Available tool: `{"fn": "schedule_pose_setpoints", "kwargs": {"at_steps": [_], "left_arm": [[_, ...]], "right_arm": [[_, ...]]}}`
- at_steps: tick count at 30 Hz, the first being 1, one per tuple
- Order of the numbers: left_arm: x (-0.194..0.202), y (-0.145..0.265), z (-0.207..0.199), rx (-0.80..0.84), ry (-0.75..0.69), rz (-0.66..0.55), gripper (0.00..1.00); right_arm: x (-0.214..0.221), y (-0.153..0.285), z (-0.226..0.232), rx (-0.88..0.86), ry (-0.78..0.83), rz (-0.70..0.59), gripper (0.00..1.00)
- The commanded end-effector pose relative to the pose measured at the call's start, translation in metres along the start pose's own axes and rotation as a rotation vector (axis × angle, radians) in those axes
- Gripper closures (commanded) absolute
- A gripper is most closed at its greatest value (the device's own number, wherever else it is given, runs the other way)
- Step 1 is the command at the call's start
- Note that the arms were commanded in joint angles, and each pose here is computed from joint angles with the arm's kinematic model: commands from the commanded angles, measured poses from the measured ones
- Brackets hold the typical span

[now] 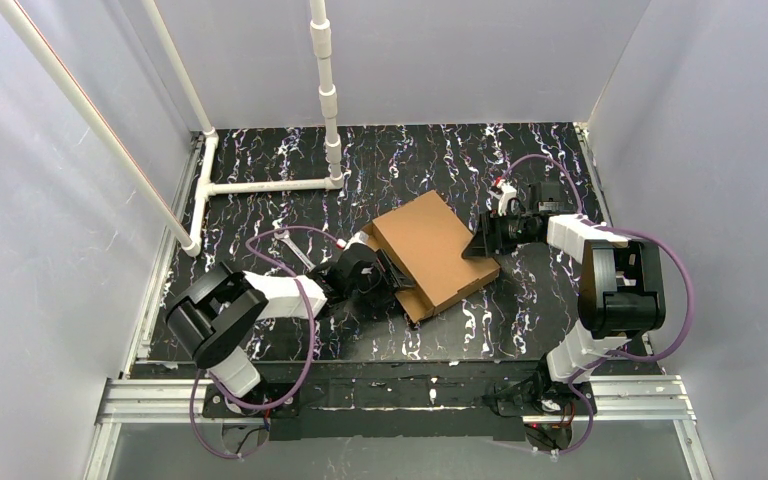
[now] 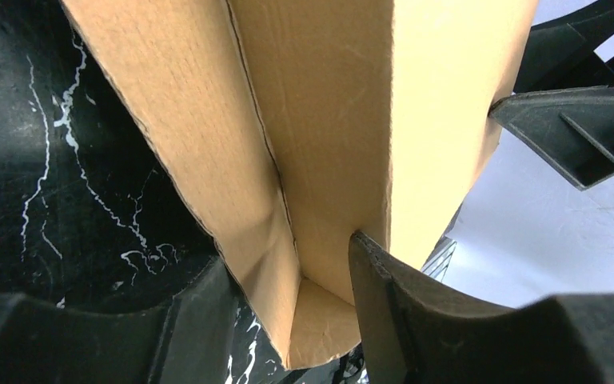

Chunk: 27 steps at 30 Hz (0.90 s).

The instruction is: Fold the paper box

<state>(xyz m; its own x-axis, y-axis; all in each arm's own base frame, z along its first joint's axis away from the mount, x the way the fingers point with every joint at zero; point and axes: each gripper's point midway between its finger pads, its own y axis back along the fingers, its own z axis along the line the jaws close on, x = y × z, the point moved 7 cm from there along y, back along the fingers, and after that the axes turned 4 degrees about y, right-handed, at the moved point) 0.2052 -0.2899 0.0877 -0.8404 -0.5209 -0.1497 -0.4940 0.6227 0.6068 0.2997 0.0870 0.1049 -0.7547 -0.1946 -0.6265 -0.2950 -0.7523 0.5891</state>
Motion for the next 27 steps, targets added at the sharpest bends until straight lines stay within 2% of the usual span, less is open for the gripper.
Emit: {"fn": "schedule_pose_setpoints", "kwargs": {"at_steps": [1, 8, 13, 22, 27], "left_arm": [[-0.001, 0.017, -0.012, 0.042, -0.065, -0.013, 0.49], [0.002, 0.035, -0.005, 0.114, -0.170, -0.014, 0.25], [0.003, 0.043, -0.006, 0.178, -0.196, -0.027, 0.02], [0.008, 0.020, -0.018, 0.172, -0.017, 0.034, 0.02], [0.008, 0.017, -0.025, 0.171, 0.060, 0.021, 0.04]], "right_arm": [[0.004, 0.001, 0.002, 0.034, 0.018, 0.015, 0.21], [0.006, 0.001, 0.001, 0.041, 0.015, 0.023, 0.20], [0.006, 0.000, 0.001, 0.035, 0.013, 0.025, 0.20], [0.007, 0.000, 0.000, 0.036, 0.011, 0.030, 0.19], [0.009, -0.002, 0.000, 0.044, 0.009, 0.040, 0.19]]}}
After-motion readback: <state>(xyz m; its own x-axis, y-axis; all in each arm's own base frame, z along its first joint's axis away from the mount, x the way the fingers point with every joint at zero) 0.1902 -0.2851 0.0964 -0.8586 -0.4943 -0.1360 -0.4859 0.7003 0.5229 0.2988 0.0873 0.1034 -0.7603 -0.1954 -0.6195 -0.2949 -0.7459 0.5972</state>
